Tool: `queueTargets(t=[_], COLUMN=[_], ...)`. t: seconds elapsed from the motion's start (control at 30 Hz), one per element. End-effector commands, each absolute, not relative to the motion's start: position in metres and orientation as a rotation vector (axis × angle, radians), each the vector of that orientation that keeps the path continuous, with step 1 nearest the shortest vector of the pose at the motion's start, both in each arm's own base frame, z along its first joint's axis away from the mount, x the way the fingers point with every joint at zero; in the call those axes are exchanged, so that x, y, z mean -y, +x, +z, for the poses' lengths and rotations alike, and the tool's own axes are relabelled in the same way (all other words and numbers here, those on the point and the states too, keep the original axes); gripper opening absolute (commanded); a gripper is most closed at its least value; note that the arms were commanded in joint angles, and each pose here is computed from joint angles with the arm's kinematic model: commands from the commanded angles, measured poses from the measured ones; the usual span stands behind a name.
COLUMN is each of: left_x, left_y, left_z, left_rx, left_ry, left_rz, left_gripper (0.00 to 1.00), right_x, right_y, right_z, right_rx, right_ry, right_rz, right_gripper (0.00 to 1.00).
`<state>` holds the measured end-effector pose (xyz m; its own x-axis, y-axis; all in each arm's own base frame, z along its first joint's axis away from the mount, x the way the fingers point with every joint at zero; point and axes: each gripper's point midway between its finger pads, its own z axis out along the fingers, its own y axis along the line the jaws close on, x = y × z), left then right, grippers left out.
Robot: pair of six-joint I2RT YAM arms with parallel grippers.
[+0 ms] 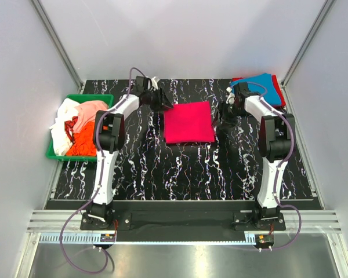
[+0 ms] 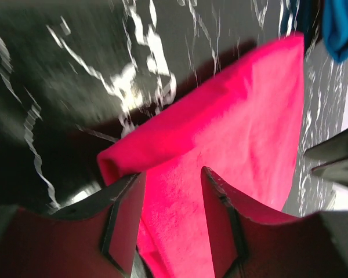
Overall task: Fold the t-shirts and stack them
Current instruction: Fold the tshirt
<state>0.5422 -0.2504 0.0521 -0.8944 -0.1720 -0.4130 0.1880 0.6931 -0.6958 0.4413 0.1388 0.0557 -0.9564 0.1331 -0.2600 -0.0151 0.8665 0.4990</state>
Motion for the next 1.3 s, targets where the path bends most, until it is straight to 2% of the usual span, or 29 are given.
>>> queueTargets(t=[0.0, 0.13, 0.37, 0.47, 0.73, 0.97, 1.0, 1.23, 1.27], left_x=[0.245, 0.242, 0.232, 0.231, 0.249, 0.255, 0.257, 0.24, 0.237], left_y=[0.573, 0.572, 0.543, 0.528, 0.503, 0.536, 0.548, 0.597, 0.6], left_z=[0.067, 0.075, 0.15, 0.16, 0.121, 0.092, 0.102, 0.087, 0.081], left_rx=[-2.366, -2.353, -2.264, -2.267, -2.363, -2.37, -2.335, -2.274, -2.281], left_ry=[-0.022, -0.009, 0.077, 0.082, 0.094, 0.053, 0.063, -0.092, -0.126], left_rz=[-1.084, -1.093, -1.13, -1.122, -1.167, -1.195, -1.194, -1.187, -1.183], left_gripper=[0.47, 0.47, 0.51, 0.51, 0.51, 0.5, 0.5, 0.48, 0.48], right_x=[-0.136, -0.137, -0.151, -0.152, -0.159, -0.165, -0.165, -0.17, -0.169], right_y=[0.44, 0.438, 0.443, 0.449, 0.494, 0.537, 0.542, 0.573, 0.577], right_z=[0.036, 0.028, 0.041, 0.057, 0.065, 0.064, 0.063, 0.037, 0.039], right_rx=[-2.778, -2.789, -2.733, -2.693, -2.616, -2.545, -2.539, -2.529, -2.521], right_ry=[0.065, 0.066, 0.05, 0.051, 0.055, 0.021, 0.019, 0.047, 0.049], right_rz=[0.696, 0.711, 0.82, 0.833, 0.838, 0.841, 0.832, 0.846, 0.84], right_gripper=[0.56, 0.55, 0.53, 0.57, 0.68, 0.67, 0.66, 0.54, 0.49])
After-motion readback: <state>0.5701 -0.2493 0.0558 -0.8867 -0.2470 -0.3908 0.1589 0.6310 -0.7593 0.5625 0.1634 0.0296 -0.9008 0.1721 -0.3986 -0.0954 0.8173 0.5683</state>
